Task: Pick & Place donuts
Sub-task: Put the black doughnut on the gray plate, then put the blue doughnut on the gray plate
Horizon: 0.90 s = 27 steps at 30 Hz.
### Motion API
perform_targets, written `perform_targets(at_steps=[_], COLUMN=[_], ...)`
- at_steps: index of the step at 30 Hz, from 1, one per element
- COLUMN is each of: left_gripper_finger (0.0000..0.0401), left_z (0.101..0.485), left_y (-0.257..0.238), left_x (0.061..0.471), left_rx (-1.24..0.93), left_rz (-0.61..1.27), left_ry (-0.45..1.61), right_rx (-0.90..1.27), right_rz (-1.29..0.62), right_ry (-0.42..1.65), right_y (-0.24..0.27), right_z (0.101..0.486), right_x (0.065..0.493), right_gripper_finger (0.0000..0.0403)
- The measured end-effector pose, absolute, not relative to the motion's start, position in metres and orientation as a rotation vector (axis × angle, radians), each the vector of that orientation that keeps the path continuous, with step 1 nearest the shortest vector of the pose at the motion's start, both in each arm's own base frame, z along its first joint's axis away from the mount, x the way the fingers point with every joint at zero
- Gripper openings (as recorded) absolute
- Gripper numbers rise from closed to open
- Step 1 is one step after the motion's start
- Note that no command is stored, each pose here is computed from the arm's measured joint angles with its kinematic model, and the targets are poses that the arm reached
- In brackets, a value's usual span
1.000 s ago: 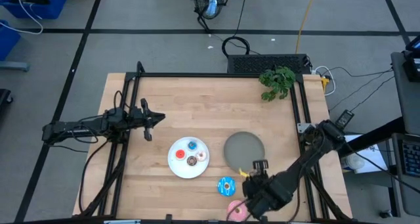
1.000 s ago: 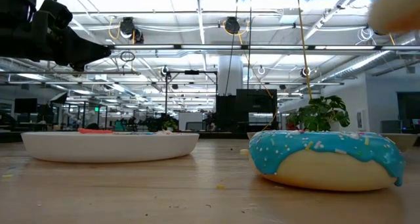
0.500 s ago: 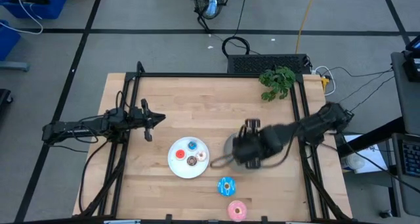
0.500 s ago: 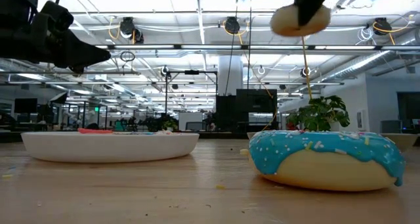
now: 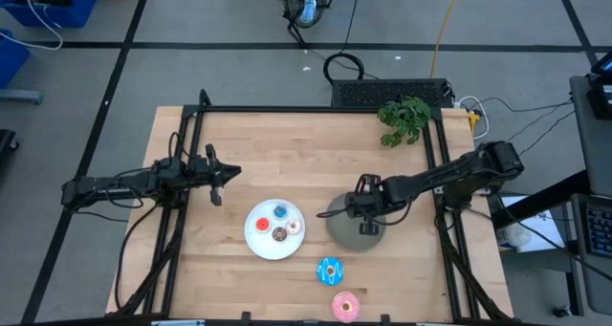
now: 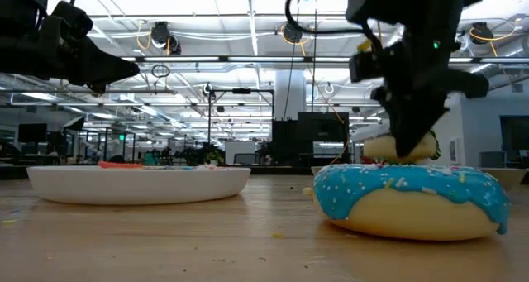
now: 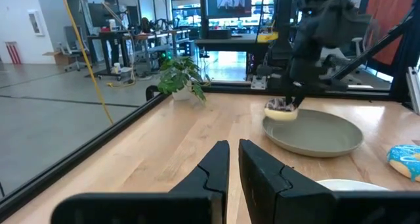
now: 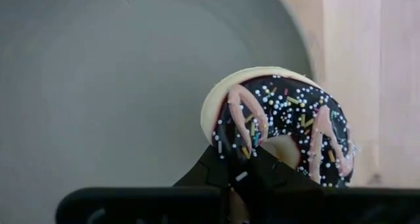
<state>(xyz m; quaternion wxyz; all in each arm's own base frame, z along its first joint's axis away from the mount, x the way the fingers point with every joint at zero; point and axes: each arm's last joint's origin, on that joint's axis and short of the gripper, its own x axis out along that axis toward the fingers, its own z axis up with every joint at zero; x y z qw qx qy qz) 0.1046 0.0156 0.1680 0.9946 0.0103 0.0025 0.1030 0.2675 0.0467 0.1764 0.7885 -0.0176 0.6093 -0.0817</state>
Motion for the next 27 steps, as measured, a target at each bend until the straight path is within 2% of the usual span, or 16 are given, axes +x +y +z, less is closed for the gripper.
perform_targets(at_steps=[6, 9, 12, 20, 23, 27], left_gripper_finger=[0.0042, 0.0042, 0.0042, 0.0042, 0.0042, 0.0042], left_z=[0.168, 0.168, 0.168, 0.168, 0.168, 0.168], left_y=[0.016, 0.016, 0.016, 0.016, 0.016, 0.016], left_x=[0.105, 0.105, 0.105, 0.105, 0.105, 0.105], left_rx=[0.021, 0.021, 0.021, 0.021, 0.022, 0.022], left_rz=[0.206, 0.206, 0.206, 0.206, 0.206, 0.206], left_ry=[0.004, 0.004, 0.004, 0.004, 0.004, 0.005], right_rx=[0.038, 0.067, 0.087, 0.093, 0.106, 0.102], right_rz=[-0.146, -0.159, -0.173, -0.172, -0.148, -0.152], right_ry=[1.3, 1.306, 1.303, 1.298, 1.295, 1.309], right_y=[0.047, 0.047, 0.047, 0.048, 0.049, 0.05], right_z=[0.164, 0.163, 0.163, 0.168, 0.173, 0.187], right_x=[0.264, 0.264, 0.264, 0.266, 0.27, 0.274], right_gripper_finger=[0.0008, 0.0022, 0.006, 0.0196, 0.0225, 0.0238])
